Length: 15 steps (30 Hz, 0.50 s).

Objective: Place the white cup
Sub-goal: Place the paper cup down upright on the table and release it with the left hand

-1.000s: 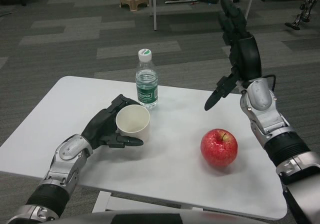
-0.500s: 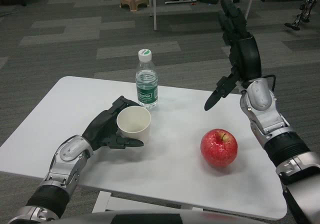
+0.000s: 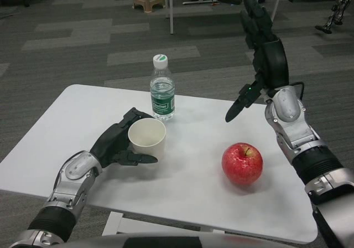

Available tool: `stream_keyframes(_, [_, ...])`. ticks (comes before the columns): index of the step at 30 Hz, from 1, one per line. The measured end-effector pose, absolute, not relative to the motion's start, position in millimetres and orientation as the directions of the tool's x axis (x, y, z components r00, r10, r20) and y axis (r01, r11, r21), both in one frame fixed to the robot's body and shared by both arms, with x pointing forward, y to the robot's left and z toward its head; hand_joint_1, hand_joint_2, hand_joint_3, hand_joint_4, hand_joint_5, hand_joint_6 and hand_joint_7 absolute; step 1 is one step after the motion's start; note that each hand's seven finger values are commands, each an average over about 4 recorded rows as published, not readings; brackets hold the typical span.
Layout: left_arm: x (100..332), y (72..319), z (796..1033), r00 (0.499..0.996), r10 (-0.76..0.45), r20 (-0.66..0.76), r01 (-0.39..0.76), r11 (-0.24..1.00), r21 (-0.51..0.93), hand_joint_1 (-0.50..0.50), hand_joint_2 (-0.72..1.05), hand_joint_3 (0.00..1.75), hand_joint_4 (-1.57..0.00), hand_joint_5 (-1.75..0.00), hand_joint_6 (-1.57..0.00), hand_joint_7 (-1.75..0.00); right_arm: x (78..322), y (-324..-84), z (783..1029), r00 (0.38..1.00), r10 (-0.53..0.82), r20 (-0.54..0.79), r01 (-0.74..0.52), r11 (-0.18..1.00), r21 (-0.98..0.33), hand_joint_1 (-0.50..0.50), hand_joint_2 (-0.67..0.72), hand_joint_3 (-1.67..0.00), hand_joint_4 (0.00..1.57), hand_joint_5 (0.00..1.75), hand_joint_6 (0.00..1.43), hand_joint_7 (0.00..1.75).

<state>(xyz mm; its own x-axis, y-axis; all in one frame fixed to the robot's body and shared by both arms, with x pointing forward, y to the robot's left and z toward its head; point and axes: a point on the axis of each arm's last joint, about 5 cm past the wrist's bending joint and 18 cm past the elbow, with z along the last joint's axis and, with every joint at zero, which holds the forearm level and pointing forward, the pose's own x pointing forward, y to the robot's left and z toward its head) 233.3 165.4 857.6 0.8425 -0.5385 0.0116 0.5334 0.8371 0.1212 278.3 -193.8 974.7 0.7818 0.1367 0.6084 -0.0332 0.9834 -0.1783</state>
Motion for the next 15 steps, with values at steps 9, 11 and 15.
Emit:
stream_keyframes(9, [233.4,165.5,857.7,0.842,-0.540,0.006,0.535,0.835,0.128,-0.50,0.65,0.09,0.00,-1.75,0.00,-1.54,278.1,-193.4,975.3,0.779,0.138,0.611,-0.035,0.983,-0.178,-0.42,0.72,0.00,0.00,0.00,0.00,0.07])
stream_keyframes(11, [233.3,165.5,857.6,0.842,-0.540,0.004,0.535,0.835,0.128,-0.50,0.47,0.09,0.00,-1.75,0.00,-1.54,278.0,-193.4,975.3,0.779,0.138,0.611,-0.035,0.983,-0.178,-0.42,0.72,0.00,0.00,0.00,0.00,0.07])
stream_keyframes(15, [233.0,165.5,857.2,0.841,-0.541,0.000,0.536,0.834,0.129,-0.50,0.01,0.09,0.00,-1.75,0.00,-1.54,278.0,-193.4,975.3,0.779,0.138,0.611,-0.035,0.983,-0.178,-0.42,0.72,0.00,0.00,0.00,0.00,0.07])
